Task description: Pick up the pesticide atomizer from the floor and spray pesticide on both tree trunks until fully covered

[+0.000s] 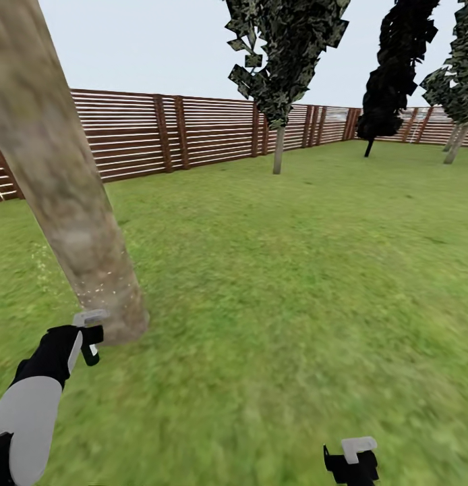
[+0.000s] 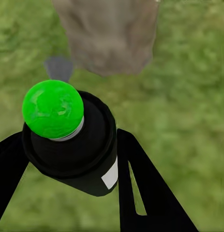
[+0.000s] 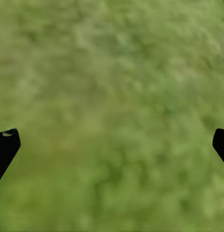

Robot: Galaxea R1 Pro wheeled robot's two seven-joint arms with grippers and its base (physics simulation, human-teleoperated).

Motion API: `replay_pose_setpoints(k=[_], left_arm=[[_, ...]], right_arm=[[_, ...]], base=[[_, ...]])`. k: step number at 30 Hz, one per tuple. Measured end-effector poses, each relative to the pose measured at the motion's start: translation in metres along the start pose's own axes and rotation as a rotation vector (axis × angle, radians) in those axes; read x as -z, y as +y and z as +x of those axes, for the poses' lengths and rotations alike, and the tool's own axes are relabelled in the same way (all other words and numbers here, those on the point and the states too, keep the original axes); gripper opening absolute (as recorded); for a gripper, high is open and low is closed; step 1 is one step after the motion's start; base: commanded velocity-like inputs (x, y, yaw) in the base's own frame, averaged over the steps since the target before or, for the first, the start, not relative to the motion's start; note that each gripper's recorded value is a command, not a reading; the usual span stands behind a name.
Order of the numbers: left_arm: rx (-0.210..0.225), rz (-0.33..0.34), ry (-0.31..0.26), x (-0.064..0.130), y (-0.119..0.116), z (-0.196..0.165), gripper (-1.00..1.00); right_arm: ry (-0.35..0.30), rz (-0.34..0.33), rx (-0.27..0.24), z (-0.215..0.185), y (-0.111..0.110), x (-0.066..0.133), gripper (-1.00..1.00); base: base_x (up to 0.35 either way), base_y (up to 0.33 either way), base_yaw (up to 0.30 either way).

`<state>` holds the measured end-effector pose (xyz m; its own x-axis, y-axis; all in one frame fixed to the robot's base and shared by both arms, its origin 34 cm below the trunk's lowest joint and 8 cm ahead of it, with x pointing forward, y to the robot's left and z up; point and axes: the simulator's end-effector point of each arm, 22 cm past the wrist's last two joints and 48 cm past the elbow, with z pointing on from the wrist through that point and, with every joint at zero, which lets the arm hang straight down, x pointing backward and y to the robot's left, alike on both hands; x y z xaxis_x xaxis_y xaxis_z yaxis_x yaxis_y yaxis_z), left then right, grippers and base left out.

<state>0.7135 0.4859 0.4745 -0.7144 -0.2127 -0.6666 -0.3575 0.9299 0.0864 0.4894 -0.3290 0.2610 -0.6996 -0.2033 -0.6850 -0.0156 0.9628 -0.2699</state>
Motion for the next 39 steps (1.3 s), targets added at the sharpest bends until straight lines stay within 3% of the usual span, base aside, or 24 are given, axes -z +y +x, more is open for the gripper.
replay_pose_setpoints(k=[7, 9, 13, 14, 15, 17, 19, 20, 22, 23, 28, 39], left_arm=[[0.013, 0.020, -0.047, 0.007, -0.011, -0.029, -1.00], [0.038, 0.054, -0.115, 0.021, -0.029, -0.080, -1.00], [0.045, 0.133, -0.158, 0.037, -0.085, -0.116, -1.00], [0.028, 0.131, -0.164, 0.041, -0.087, -0.125, -1.00], [0.016, 0.109, -0.163, 0.041, -0.074, -0.128, -1.00], [0.019, 0.045, -0.166, 0.038, -0.025, -0.133, -1.00], [0.019, 0.021, -0.169, 0.038, -0.005, -0.135, -1.00], [0.023, 0.028, -0.174, 0.039, -0.009, -0.137, -1.00], [0.004, 0.072, -0.179, 0.042, -0.045, -0.140, -1.00], [-0.006, 0.073, -0.184, 0.044, -0.049, -0.142, -1.00], [-0.001, 0.020, -0.226, 0.052, -0.010, -0.158, -1.00], [-0.006, 0.022, -0.227, 0.052, -0.014, -0.156, -1.00]], right_arm=[[0.000, 0.001, -0.001, 0.000, 0.000, 0.000, 1.00], [0.000, 0.001, -0.001, 0.000, 0.000, 0.000, 1.00], [0.000, 0.004, 0.001, 0.000, -0.003, 0.000, 1.00], [0.001, 0.004, 0.000, 0.001, -0.003, 0.000, 1.00], [0.000, 0.004, 0.001, 0.000, -0.003, 0.000, 1.00], [0.000, 0.003, 0.001, 0.000, -0.002, 0.000, 1.00], [0.001, 0.004, 0.001, 0.000, -0.003, 0.000, 1.00], [0.001, 0.004, 0.001, 0.001, -0.003, 0.000, 1.00], [0.001, 0.004, 0.001, 0.001, -0.003, 0.000, 1.00], [0.000, 0.004, 0.001, 0.000, -0.003, 0.000, 1.00], [0.001, 0.004, 0.001, 0.001, -0.003, 0.000, 1.00], [0.000, 0.003, 0.001, 0.000, -0.002, 0.000, 1.00]], base=[[0.006, -0.005, 0.271], [0.000, 0.000, 0.055], [0.000, 0.000, 0.006], [0.000, 0.000, 0.000], [0.000, 0.000, 0.000], [0.000, 0.000, 0.000], [0.000, 0.000, 0.000], [0.000, 0.000, 0.000], [0.000, 0.000, 0.000], [0.000, 0.000, 0.000], [0.000, 0.000, 0.000], [0.000, -0.245, 0.000]])
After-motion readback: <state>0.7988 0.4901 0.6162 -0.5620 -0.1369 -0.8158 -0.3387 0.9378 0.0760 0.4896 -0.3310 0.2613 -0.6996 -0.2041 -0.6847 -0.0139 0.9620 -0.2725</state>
